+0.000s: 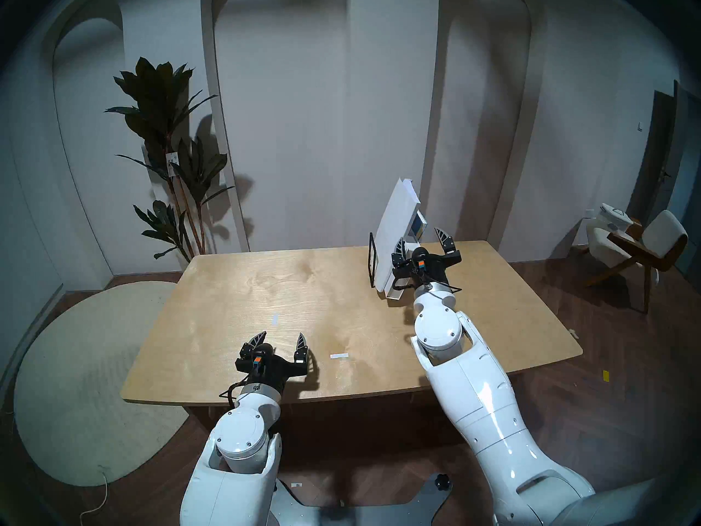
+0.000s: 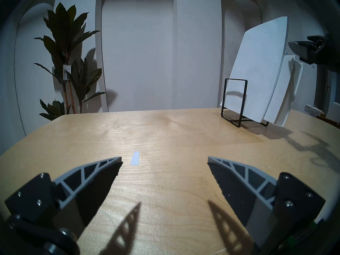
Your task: Stack the books into one stack
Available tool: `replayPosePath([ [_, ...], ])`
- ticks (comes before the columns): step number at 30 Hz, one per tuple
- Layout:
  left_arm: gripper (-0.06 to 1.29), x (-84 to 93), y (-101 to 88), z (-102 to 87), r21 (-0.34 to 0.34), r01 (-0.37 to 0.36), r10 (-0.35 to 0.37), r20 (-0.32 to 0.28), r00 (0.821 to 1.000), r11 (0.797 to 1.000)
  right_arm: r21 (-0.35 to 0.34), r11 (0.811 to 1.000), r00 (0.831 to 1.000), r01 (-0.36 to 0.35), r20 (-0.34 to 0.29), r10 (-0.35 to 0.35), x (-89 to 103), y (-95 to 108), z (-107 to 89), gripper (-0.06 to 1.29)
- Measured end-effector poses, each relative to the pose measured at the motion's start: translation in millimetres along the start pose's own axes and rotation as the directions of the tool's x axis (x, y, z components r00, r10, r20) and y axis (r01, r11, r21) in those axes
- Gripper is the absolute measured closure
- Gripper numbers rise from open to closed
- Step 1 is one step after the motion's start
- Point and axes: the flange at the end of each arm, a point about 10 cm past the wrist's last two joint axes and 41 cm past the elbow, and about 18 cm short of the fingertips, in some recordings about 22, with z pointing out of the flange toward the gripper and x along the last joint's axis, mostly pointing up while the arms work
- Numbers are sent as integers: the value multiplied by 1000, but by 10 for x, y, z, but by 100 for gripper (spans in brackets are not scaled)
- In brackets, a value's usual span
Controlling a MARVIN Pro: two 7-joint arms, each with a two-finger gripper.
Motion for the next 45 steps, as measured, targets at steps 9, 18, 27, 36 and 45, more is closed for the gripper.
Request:
replayPosePath([
  [9, 0, 0, 0, 0, 0, 0, 0, 0, 1000, 1000, 38, 998, 999, -44, -26, 45, -58, -111, 186, 0],
  [18, 0, 3, 0, -1, 0, 0, 0, -1, 1000, 1000, 37, 999, 998, -26, -59, 28, -142, -198, 349, 0],
  [27, 0, 4, 1, -1, 0, 0, 0, -1, 1000, 1000, -11, 1000, 997, -4, -71, 3, -216, -194, 453, 0],
  [36, 0, 5, 1, -1, 0, 0, 0, -1, 1000, 1000, -22, 999, 995, 25, -99, -27, -255, -119, 510, 0],
  [45, 0, 7, 1, -1, 0, 0, 0, -1, 1000, 1000, -13, 1000, 996, 13, -87, -14, -236, -40, 557, 0],
])
